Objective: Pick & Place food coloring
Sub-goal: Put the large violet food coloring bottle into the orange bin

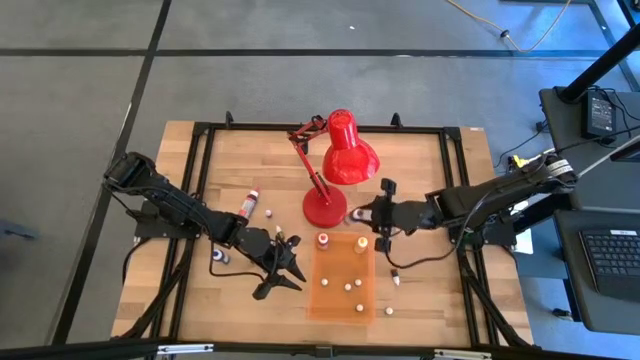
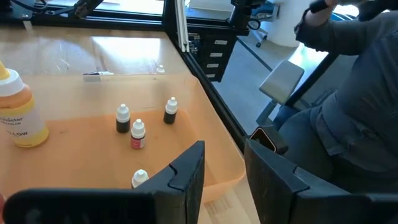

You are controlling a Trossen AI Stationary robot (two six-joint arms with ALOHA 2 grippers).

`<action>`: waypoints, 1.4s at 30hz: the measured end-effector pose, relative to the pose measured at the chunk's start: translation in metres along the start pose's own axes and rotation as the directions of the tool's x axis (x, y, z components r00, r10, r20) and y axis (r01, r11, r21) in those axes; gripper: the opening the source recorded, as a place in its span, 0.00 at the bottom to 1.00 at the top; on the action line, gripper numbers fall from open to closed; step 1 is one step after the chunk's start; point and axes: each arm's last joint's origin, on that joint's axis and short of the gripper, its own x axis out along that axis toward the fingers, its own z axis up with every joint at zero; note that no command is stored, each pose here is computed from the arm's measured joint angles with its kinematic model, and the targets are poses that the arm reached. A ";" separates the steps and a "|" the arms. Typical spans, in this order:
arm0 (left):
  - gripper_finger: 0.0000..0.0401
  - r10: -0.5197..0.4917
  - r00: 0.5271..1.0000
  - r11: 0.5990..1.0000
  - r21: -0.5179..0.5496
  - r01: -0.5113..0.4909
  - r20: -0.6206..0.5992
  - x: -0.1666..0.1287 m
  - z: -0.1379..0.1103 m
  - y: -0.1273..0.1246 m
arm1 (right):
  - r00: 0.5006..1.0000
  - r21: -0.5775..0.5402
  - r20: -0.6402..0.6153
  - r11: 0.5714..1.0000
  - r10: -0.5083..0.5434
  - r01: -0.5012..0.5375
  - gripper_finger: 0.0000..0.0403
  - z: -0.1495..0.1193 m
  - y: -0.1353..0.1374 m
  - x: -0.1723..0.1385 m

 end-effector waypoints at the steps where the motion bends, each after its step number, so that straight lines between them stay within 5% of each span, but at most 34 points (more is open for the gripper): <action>1: 0.28 0.000 1.000 1.000 0.000 0.000 0.000 0.000 0.000 0.000 | 1.000 0.000 0.002 1.000 0.022 -0.022 0.30 0.000 0.004 0.001; 15: 0.28 -0.001 1.000 1.000 0.000 0.001 -0.001 0.000 0.000 0.000 | 0.977 -0.069 -0.202 0.994 0.071 -0.086 0.30 -0.034 0.048 0.057; 29: 0.27 -0.002 1.000 1.000 0.000 0.002 -0.001 0.000 0.000 0.000 | 0.953 -0.059 -0.286 0.991 0.096 -0.118 0.30 -0.044 0.050 0.060; 42: 0.27 -0.002 1.000 1.000 -0.001 0.002 -0.003 0.000 0.000 0.000 | 0.944 -0.082 -0.328 0.994 0.045 -0.076 0.44 -0.053 0.052 0.070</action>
